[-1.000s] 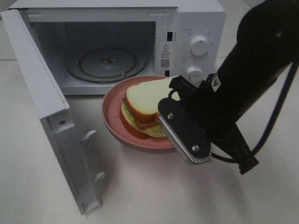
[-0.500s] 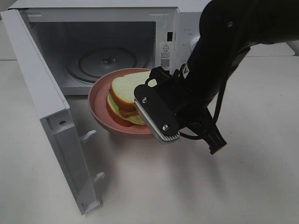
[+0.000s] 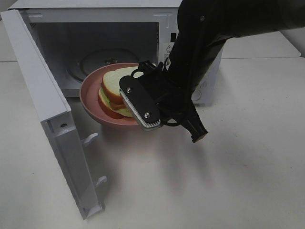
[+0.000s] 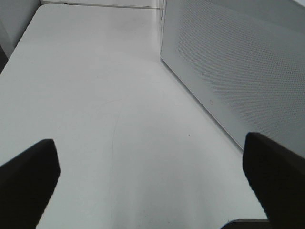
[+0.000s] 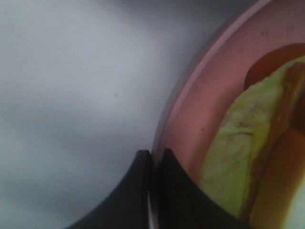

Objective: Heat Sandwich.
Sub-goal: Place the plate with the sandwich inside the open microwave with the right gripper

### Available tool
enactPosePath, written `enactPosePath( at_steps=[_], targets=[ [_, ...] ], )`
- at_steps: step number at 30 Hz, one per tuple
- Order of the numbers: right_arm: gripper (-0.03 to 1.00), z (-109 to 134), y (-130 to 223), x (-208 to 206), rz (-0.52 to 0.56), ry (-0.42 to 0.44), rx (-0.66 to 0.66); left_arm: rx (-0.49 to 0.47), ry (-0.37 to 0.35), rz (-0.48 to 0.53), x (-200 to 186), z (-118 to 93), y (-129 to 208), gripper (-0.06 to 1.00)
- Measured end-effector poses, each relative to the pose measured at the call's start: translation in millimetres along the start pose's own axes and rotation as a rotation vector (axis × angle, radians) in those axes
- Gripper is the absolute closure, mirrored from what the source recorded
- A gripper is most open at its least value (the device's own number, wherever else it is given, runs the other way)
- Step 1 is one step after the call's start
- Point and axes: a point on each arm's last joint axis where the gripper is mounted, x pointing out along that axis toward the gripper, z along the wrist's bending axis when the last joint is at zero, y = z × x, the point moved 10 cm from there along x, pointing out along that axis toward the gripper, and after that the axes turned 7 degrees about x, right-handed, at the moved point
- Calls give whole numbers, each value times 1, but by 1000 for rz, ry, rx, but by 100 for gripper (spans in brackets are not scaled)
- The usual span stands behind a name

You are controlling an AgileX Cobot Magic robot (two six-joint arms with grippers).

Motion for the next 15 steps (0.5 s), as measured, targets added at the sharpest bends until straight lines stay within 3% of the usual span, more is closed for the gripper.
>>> enactPosePath(
  at_steps=[15],
  targets=[
    [94,-38,-8,10,3,-1,15,0,0,0,0,0,0,-5]
  ],
)
